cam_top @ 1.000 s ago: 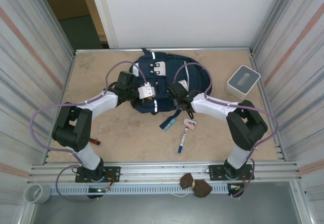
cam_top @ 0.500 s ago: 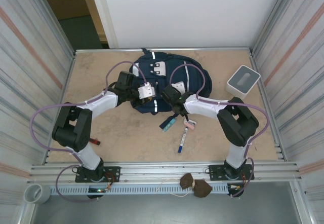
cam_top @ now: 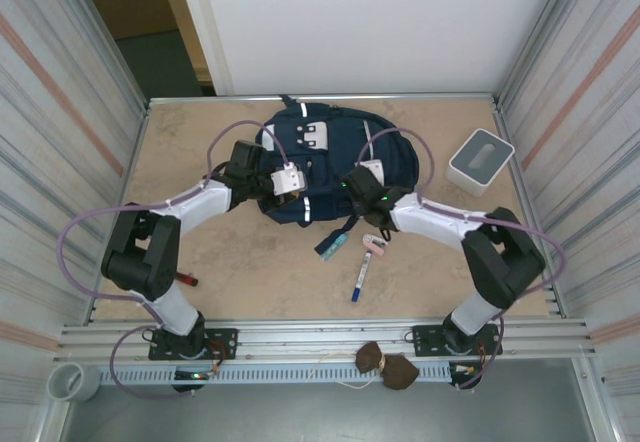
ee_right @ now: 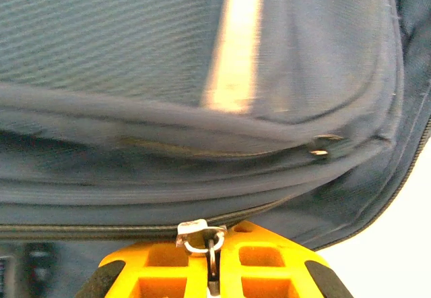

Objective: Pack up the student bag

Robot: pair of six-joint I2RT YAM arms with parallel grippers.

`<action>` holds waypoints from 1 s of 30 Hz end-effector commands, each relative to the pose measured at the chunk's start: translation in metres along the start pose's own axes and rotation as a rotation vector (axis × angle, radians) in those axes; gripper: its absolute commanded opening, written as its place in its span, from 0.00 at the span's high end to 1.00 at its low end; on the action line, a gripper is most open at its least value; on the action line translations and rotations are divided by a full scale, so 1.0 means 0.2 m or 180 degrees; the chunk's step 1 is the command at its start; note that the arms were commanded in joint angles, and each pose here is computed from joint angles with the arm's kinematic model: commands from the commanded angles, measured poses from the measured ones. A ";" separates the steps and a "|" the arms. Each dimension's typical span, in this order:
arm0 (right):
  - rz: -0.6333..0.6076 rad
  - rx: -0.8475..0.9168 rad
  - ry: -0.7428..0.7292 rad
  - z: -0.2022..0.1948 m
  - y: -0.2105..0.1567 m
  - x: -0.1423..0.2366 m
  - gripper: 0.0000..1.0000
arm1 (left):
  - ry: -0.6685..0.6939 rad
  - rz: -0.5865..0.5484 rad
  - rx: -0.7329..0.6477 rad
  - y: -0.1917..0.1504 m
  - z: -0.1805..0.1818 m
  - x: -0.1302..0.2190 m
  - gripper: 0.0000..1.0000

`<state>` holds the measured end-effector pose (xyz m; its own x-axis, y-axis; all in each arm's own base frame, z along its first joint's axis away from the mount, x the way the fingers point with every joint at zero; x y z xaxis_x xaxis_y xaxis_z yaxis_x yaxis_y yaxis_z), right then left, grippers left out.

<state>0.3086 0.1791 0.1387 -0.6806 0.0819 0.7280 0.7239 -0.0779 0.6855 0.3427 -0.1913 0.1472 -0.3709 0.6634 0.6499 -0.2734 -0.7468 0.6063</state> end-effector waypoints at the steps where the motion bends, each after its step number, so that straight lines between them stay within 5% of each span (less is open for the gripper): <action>1: 0.0211 -0.0251 0.0158 -0.17 -0.01 0.00 1.00 | 0.0329 0.0107 0.0025 -0.07 0.09 0.12 1.00; 7: 0.0309 -0.0397 0.0882 -0.10 0.01 0.03 1.00 | 0.0671 0.0321 0.0105 -0.15 0.18 0.17 0.98; 12: 0.0285 -0.0432 0.1184 -0.01 0.10 0.05 1.00 | 0.0693 0.0184 0.0033 -0.05 0.16 0.16 0.65; 20: 0.0312 -0.0534 0.1712 0.11 0.21 0.15 1.00 | 0.0570 -0.0299 -0.0443 0.30 0.08 0.13 0.35; 27: 0.0300 -0.0559 0.1991 0.18 0.26 0.22 1.00 | 0.0387 -0.0221 -0.0795 0.44 0.04 -0.07 0.34; 30: 0.0325 -0.0549 0.2059 0.20 0.26 0.23 1.00 | 0.0479 -0.0075 -0.0823 0.43 0.09 -0.14 0.44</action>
<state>0.3111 0.2018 0.1753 -0.5460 -0.4517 0.7056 0.8319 -0.1929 0.5203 0.3294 -0.2709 0.1864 -0.4235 0.7167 0.5541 -0.4899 -0.6957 0.5253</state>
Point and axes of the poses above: each hand's point on the last joint's axis, 136 mm out from that joint toward the fingers, its own x axis back along the fingers, its own z axis along the line the jaws close on, y = z × x, the point moved 6 cm from there along x, back along the fingers, and after that the axes turned 12 degrees about -x, right-handed, at the moved point
